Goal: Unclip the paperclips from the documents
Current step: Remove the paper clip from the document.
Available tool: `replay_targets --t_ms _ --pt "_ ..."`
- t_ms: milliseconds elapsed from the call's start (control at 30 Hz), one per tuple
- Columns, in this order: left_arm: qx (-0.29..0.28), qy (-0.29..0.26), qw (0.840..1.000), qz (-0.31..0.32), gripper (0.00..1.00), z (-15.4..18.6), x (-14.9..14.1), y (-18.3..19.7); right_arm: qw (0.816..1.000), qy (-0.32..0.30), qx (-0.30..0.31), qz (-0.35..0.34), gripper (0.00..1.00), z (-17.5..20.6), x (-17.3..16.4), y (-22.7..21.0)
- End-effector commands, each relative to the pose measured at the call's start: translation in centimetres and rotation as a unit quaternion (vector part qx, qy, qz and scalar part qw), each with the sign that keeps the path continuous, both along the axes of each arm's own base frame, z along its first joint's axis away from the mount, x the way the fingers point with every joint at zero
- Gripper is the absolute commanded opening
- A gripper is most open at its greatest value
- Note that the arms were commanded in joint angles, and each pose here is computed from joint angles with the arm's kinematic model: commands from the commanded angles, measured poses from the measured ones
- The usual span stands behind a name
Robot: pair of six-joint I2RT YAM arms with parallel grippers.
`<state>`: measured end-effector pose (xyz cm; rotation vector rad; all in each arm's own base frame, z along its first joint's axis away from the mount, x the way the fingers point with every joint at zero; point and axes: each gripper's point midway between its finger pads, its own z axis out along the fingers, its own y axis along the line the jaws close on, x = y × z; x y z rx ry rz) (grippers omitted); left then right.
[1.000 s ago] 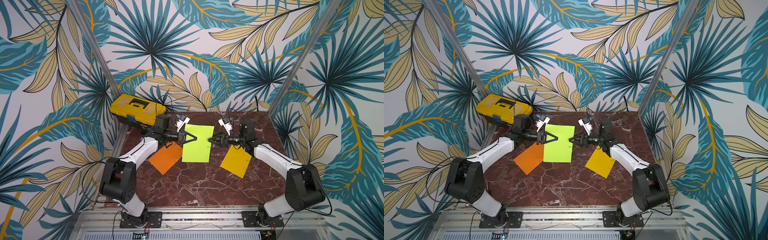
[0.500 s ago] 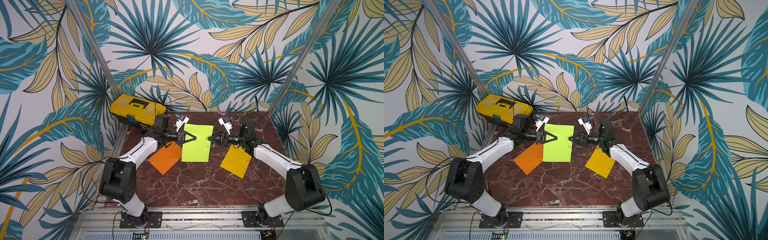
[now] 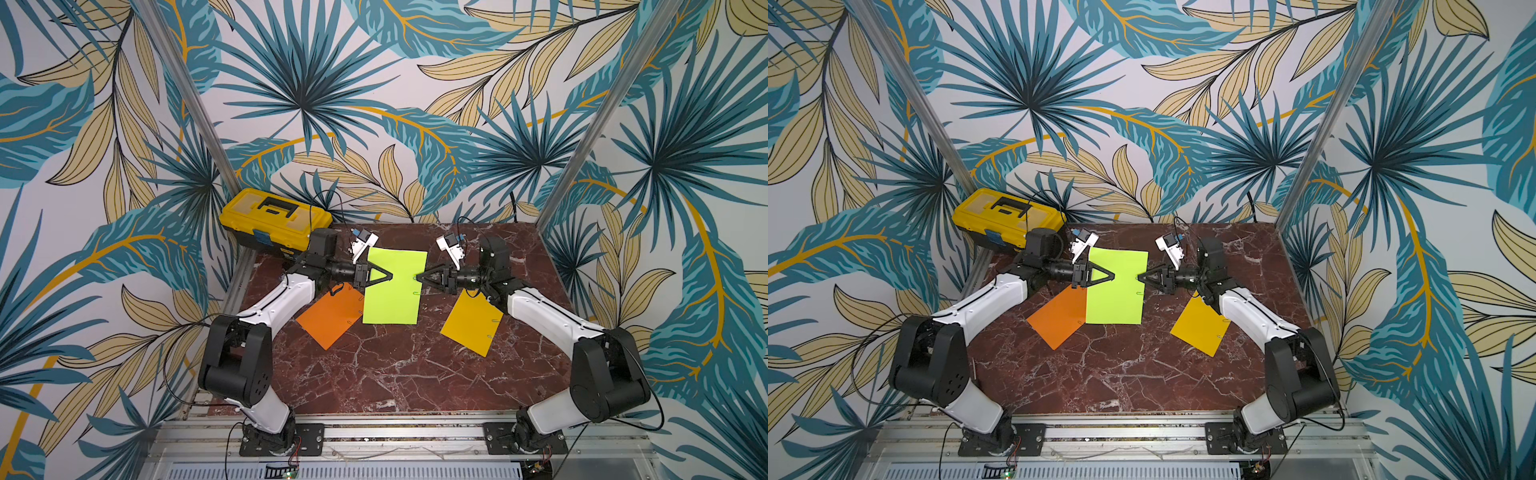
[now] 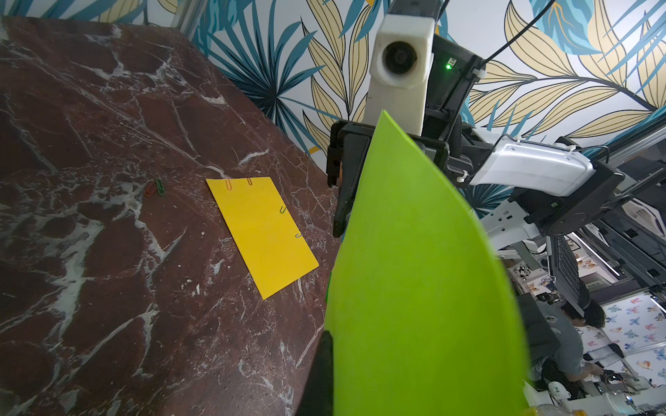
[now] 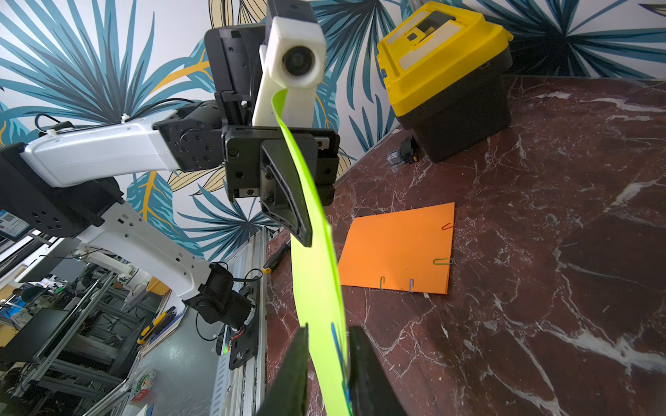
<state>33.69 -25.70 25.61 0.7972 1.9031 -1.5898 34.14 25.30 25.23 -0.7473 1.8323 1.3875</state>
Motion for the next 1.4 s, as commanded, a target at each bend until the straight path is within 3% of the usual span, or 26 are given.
replay_targets --t_ms 0,867,1367 --pt "-0.008 -0.025 1.000 -0.003 0.00 1.13 -0.15 0.27 1.000 0.015 -0.005 0.014 0.20 -1.11 -0.71 0.15" --pt "-0.009 -0.025 1.000 -0.005 0.00 1.03 -0.18 0.26 1.000 0.022 -0.006 0.011 0.06 -0.96 -0.23 0.25" --pt "-0.008 -0.029 1.000 -0.004 0.00 0.98 -0.22 0.34 1.000 0.022 -0.013 0.009 0.03 -1.12 -0.35 0.11"
